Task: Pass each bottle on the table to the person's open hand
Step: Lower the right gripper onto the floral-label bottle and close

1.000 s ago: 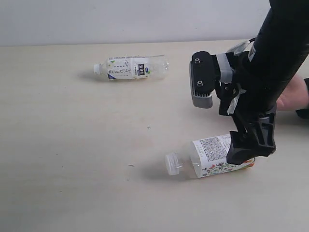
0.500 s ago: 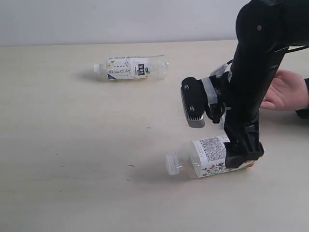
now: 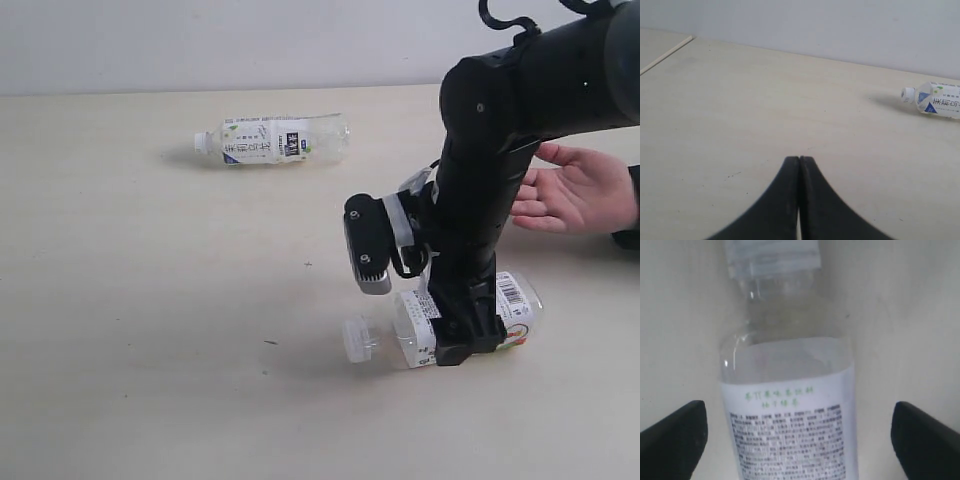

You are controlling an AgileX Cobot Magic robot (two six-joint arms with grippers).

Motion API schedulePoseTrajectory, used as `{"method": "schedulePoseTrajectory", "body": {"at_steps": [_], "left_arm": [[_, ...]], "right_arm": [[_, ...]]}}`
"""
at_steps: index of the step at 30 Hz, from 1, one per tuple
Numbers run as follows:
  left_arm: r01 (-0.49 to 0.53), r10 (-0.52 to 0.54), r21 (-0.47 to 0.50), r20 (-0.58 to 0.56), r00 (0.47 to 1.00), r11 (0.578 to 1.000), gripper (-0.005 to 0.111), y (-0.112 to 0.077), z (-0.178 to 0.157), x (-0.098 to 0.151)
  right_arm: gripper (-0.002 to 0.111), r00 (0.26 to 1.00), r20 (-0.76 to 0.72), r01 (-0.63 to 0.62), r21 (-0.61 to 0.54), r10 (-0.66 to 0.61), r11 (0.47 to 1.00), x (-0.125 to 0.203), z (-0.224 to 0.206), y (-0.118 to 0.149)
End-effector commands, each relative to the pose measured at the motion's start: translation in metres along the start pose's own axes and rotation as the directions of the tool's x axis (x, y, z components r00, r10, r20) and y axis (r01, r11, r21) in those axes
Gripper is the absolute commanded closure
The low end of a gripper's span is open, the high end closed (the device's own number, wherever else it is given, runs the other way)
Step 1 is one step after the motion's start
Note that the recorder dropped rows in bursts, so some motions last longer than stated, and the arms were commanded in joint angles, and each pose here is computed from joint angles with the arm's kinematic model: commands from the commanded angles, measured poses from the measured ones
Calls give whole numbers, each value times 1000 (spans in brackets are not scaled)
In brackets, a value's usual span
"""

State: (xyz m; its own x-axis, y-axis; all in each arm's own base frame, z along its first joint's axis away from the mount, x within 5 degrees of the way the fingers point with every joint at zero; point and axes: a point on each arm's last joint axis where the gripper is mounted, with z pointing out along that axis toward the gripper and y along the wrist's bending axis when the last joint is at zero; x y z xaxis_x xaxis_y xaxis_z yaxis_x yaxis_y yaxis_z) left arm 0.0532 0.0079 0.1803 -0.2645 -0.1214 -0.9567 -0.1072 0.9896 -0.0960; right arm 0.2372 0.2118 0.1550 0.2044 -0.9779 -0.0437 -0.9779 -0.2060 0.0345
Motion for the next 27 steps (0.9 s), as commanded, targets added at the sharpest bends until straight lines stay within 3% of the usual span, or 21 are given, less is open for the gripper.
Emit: {"method": "schedulePoseTrajectory", "body": {"at_steps": [1,15,27], "left_arm": [[3,-3,7,8,1000,1000,107,0,0,-1],[3,-3,7,8,1000,1000,107,0,0,-1],[3,-3,7,8,1000,1000,107,0,0,-1]], "right_arm": [[15,999,23,39,37,-40,999,-12,1,2],[15,996,93,0,40,-3,999,-20,1,3],[15,999,43,24,1,-24,1000,-13,10,10]]}}
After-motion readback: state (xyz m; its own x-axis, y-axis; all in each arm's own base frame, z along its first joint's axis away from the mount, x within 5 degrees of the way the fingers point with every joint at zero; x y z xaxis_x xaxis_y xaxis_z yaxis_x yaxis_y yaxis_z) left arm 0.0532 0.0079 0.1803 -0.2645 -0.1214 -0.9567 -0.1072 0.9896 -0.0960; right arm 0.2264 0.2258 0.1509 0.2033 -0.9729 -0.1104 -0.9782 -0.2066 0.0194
